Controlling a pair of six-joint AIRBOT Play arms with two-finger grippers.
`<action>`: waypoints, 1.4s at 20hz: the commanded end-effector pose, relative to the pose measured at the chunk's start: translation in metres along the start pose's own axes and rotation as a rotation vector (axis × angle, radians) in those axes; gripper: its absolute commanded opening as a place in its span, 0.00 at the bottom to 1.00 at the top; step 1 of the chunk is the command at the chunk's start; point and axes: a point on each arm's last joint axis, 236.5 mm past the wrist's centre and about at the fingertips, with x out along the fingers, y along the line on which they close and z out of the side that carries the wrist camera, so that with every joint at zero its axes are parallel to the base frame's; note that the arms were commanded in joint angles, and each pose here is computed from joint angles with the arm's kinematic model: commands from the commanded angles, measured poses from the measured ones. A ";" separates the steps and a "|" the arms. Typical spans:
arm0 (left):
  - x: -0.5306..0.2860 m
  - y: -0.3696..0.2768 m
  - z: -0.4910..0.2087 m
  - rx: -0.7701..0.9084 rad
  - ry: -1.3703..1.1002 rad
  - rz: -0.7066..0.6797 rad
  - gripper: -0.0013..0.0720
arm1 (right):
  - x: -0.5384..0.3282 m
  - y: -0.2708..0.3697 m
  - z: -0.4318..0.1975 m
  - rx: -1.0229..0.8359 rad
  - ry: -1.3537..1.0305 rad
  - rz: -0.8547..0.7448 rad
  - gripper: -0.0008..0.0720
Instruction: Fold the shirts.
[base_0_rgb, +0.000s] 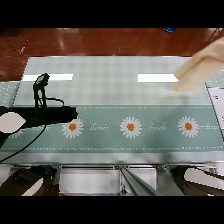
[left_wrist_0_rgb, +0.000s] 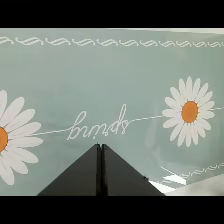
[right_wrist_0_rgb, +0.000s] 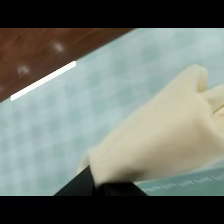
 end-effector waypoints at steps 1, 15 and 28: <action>0.000 0.000 0.001 0.002 -0.003 -0.002 0.04 | -0.044 -0.068 -0.036 0.123 0.093 -0.192 0.04; 0.000 0.000 0.001 0.020 -0.002 -0.001 0.04 | -0.150 -0.256 -0.315 0.762 0.481 -0.974 0.36; -0.076 -0.074 0.184 0.268 -0.302 -0.049 0.04 | -0.003 -0.016 -0.041 -0.038 -0.340 0.068 0.04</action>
